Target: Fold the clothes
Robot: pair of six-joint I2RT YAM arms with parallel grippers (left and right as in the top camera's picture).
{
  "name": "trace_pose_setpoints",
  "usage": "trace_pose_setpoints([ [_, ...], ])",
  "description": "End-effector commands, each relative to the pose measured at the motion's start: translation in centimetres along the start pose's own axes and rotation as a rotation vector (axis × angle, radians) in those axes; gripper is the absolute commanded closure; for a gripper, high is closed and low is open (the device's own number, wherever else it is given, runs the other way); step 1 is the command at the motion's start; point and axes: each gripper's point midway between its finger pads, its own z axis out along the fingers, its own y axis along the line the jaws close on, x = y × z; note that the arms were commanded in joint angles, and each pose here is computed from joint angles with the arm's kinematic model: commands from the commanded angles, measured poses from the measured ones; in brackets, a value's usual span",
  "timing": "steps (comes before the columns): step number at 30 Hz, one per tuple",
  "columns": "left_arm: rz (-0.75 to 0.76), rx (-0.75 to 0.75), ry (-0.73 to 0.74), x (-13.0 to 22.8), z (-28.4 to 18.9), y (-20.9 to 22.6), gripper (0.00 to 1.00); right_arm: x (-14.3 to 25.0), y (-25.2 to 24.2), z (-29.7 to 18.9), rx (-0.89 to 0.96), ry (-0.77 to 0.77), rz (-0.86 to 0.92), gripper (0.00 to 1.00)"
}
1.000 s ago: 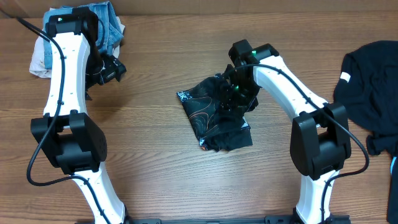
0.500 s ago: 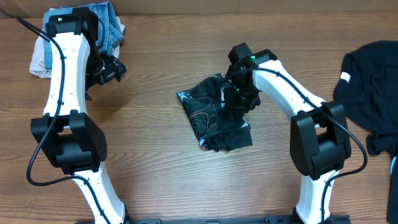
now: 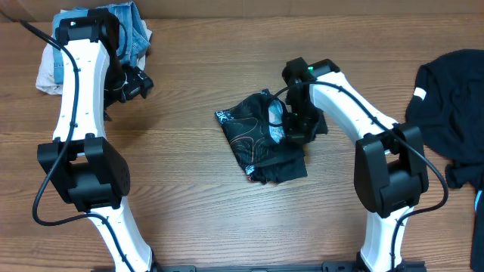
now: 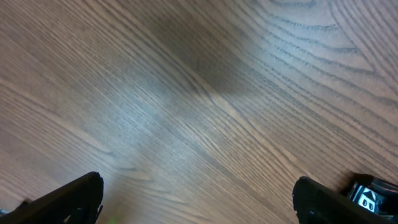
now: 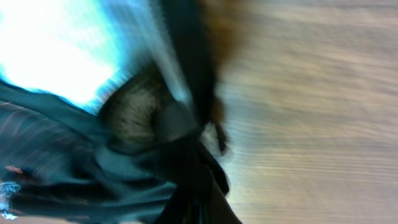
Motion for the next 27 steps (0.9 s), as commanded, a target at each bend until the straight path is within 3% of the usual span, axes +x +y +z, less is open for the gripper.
trace_pose_setpoints([
  [1,0.027,-0.006,-0.013,0.0,-0.1,-0.1,0.0,0.4,-2.6,-1.3,0.097,0.013,0.046,0.96],
  [6,0.027,-0.007,-0.013,0.0,-0.1,-0.1,0.0,1.6,-3.0,-1.4,0.106,0.063,0.053,0.9],
  [13,0.028,-0.009,-0.009,0.1,-0.1,0.0,0.0,2.2,-3.4,-1.5,0.125,0.089,0.055,0.66],
  [19,0.027,-0.008,-0.01,0.1,-0.1,0.0,0.0,2.1,-6.5,-3.9,0.319,0.045,0.165,0.62],
  [24,0.027,-0.008,-0.01,0.1,-0.1,0.0,0.0,-1.3,-4.8,-7.2,0.225,-0.111,0.162,0.6],
  [27,0.027,-0.008,-0.01,0.1,-0.1,0.0,0.0,-3.8,-0.2,-8.7,-0.019,-0.203,-0.003,0.45],
])
